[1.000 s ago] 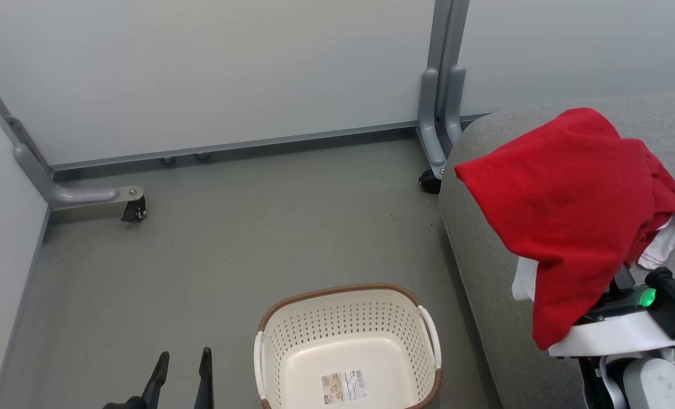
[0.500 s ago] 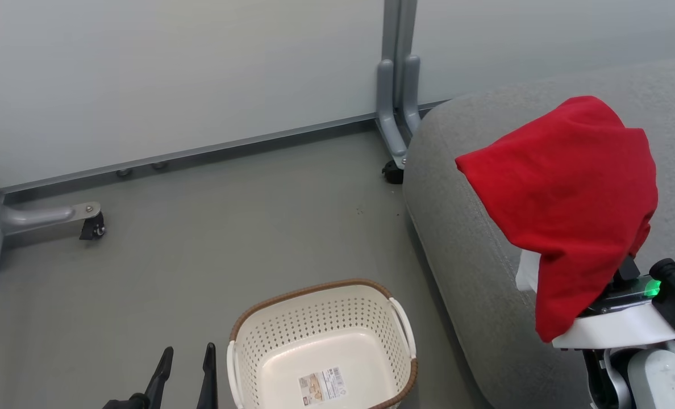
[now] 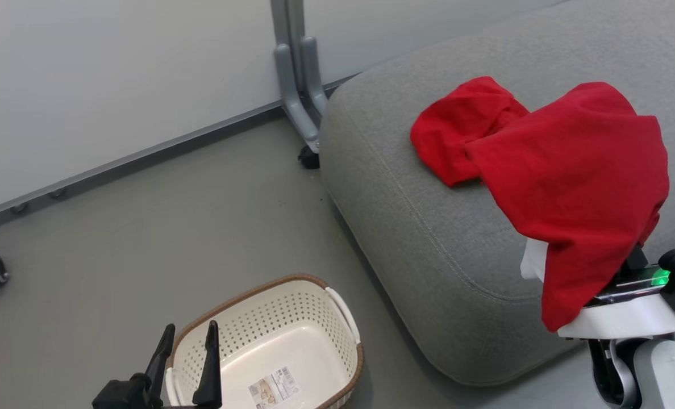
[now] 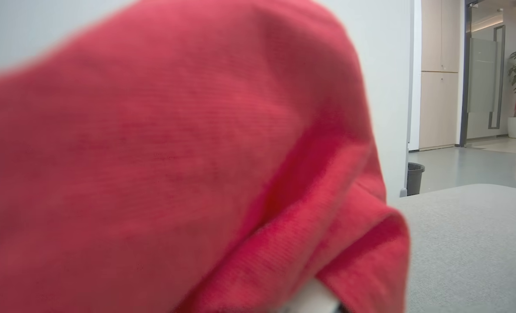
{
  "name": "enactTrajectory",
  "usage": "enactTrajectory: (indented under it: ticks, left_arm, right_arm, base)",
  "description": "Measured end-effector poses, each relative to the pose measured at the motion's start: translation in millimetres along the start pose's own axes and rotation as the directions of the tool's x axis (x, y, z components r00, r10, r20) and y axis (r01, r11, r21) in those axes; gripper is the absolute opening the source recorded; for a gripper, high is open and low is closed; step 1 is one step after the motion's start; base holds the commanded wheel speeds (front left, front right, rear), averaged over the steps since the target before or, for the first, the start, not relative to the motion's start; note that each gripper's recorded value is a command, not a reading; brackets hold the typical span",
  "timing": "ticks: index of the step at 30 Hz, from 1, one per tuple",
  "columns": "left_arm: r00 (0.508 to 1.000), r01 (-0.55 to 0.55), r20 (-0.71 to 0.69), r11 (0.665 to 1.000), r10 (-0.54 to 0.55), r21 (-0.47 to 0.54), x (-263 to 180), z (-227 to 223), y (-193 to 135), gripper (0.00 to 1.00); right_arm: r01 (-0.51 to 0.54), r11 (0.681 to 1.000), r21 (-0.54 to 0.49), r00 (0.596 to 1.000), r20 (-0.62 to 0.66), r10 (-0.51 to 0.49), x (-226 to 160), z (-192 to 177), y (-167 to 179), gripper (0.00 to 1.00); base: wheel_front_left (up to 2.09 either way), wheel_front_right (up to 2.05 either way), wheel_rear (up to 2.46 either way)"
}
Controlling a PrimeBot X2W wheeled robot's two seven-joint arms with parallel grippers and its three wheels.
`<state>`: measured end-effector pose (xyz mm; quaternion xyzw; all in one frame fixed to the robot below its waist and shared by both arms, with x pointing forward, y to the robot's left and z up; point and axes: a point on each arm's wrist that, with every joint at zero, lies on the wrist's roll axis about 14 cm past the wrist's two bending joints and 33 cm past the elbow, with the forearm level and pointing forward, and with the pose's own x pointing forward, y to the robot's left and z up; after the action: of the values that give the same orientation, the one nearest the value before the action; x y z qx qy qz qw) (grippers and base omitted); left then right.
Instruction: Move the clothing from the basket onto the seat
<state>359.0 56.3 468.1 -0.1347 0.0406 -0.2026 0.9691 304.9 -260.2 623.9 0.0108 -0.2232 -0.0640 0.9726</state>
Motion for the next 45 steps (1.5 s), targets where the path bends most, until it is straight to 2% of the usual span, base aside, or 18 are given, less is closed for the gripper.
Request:
enactTrajectory:
  ticks: [7,12,16,23,28,32,35,45]
  left_arm:
    - [0.991,0.127,-0.050,0.992,-0.127,-0.009,26.4,-15.3,-35.0,1.00]
    - [0.968,0.236,-0.083,0.972,-0.236,-0.011,44.3,-26.2,-63.1,1.00]
    - [0.958,0.267,-0.101,0.963,-0.269,-0.035,54.2,-34.5,-71.8,1.00]
    - [0.950,0.287,-0.112,0.957,-0.291,-0.047,62.0,-40.1,-76.1,1.00]
    - [0.954,0.279,-0.104,0.959,-0.282,-0.043,62.3,-37.3,-72.7,1.00]
    - [0.966,0.240,-0.089,0.970,-0.243,-0.046,63.2,-33.1,-60.7,1.00]
    - [0.963,0.258,-0.074,0.965,-0.261,-0.046,65.7,-29.8,-65.9,1.00]
    - [0.940,0.342,0.009,0.940,-0.342,-0.013,100.9,-11.6,-71.0,1.00]
  right_arm:
    - [0.122,0.991,-0.058,0.992,0.001,-0.122,-20.1,10.2,-37.7,0.00]
    - [0.211,0.973,-0.095,0.977,0.008,-0.211,-32.1,17.5,-61.2,0.00]
    - [0.249,0.962,-0.115,0.968,-0.007,-0.251,-38.4,15.0,-69.8,0.00]
    - [0.270,0.953,-0.136,0.961,-0.024,-0.276,-42.1,11.7,-74.9,0.00]
    - [0.240,0.961,-0.136,0.968,-0.041,-0.247,-38.6,5.8,-67.0,0.00]
    - [0.215,0.965,-0.147,0.975,-0.019,-0.221,-26.0,10.8,-65.4,0.00]
    - [0.208,0.964,-0.165,0.978,0.008,-0.209,-14.7,18.2,-68.2,0.00]
    - [0.176,0.948,-0.264,0.976,0.170,-0.134,69.3,55.1,-79.2,0.00]
  base:
    - [0.00,0.00,0.00]
    - [0.00,0.00,0.00]
    - [0.00,0.00,0.00]
    - [0.00,0.00,0.00]
    - [0.00,0.00,0.00]
    - [0.00,0.00,0.00]
    - [0.00,0.00,0.00]
    - [0.00,0.00,0.00]
